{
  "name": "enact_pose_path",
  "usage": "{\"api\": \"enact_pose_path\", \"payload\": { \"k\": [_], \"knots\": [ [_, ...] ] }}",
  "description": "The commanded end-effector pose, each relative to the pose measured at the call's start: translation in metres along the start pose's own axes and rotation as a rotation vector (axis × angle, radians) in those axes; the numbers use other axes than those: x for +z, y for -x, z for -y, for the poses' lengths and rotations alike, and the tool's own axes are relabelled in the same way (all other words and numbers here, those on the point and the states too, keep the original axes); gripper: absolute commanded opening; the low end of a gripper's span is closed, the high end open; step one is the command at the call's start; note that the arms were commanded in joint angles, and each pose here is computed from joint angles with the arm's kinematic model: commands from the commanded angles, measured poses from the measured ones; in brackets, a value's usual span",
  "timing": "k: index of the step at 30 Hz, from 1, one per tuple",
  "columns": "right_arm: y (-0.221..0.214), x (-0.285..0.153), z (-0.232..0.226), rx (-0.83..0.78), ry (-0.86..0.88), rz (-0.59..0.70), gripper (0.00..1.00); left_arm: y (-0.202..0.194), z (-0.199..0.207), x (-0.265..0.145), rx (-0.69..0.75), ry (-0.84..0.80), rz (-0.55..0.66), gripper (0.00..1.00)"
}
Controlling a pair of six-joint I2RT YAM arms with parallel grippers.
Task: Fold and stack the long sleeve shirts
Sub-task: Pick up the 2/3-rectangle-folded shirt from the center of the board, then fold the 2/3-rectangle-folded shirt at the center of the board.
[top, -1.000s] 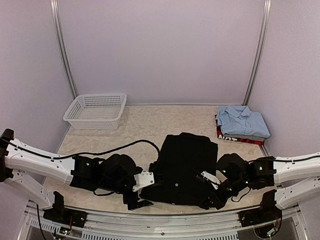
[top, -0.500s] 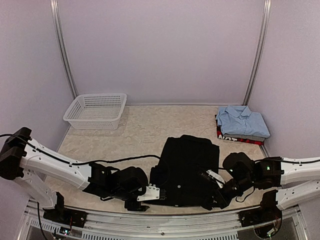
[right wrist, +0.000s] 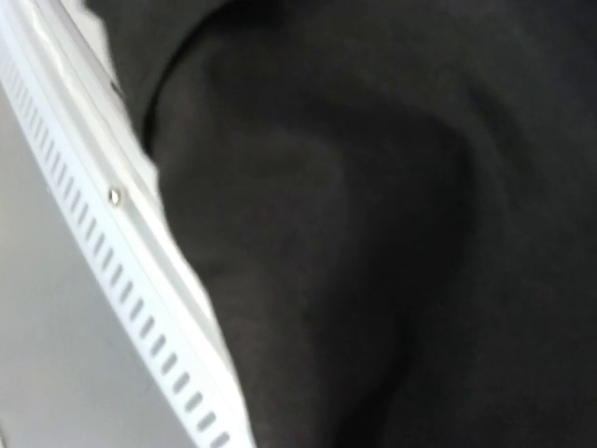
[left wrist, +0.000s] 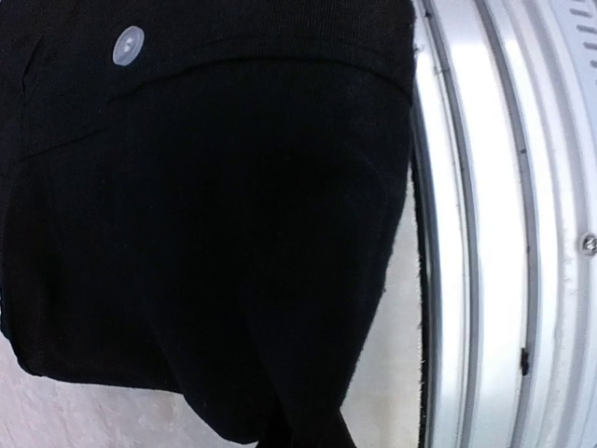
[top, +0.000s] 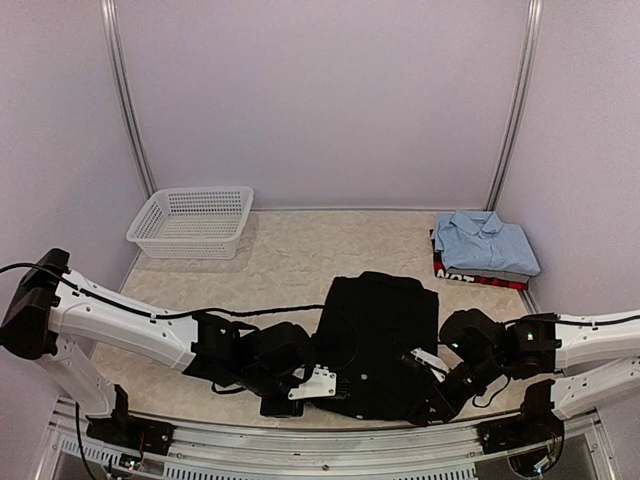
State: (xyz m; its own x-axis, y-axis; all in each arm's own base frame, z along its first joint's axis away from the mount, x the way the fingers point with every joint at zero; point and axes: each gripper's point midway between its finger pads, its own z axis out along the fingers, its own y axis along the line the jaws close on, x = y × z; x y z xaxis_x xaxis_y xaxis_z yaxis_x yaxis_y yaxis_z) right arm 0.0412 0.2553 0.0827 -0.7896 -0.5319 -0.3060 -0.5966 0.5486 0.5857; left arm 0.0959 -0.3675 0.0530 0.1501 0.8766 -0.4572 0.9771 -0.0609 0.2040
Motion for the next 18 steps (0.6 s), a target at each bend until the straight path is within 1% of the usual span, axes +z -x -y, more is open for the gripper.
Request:
{"api": "enact_pose_path", "payload": {
  "k": [1,3,5,8,10,12,14,16,18],
  "knots": [
    [-0.005,-0.003,-0.020,-0.003,0.068,-0.071,0.00,0.004,0.048,-0.018,-0.065,-0.240,-0.072,0.00],
    [-0.006,-0.007,-0.031,-0.013,0.106,-0.083,0.00,0.005,0.064,-0.030,-0.095,-0.310,-0.101,0.00],
    [-0.004,-0.016,-0.045,-0.022,0.152,-0.077,0.00,0.011,0.077,-0.044,-0.144,-0.393,-0.094,0.00],
    [0.005,-0.033,-0.065,-0.042,0.214,-0.040,0.00,0.032,0.088,-0.075,-0.183,-0.489,-0.014,0.00],
    [0.013,-0.043,-0.075,-0.056,0.230,-0.005,0.00,0.052,0.090,-0.102,-0.179,-0.535,0.079,0.00],
    [0.024,-0.051,-0.081,-0.068,0.224,0.030,0.00,0.070,0.080,-0.123,-0.171,-0.531,0.162,0.00],
    [0.037,-0.058,-0.082,-0.066,0.210,0.059,0.00,0.078,0.063,-0.136,-0.192,-0.532,0.226,0.00],
    [0.051,-0.063,-0.077,-0.051,0.181,0.078,0.00,0.078,0.036,-0.138,-0.250,-0.519,0.257,0.00],
    [0.066,-0.067,-0.068,-0.023,0.154,0.093,0.00,0.072,-0.001,-0.134,-0.359,-0.497,0.297,0.00]
  ]
}}
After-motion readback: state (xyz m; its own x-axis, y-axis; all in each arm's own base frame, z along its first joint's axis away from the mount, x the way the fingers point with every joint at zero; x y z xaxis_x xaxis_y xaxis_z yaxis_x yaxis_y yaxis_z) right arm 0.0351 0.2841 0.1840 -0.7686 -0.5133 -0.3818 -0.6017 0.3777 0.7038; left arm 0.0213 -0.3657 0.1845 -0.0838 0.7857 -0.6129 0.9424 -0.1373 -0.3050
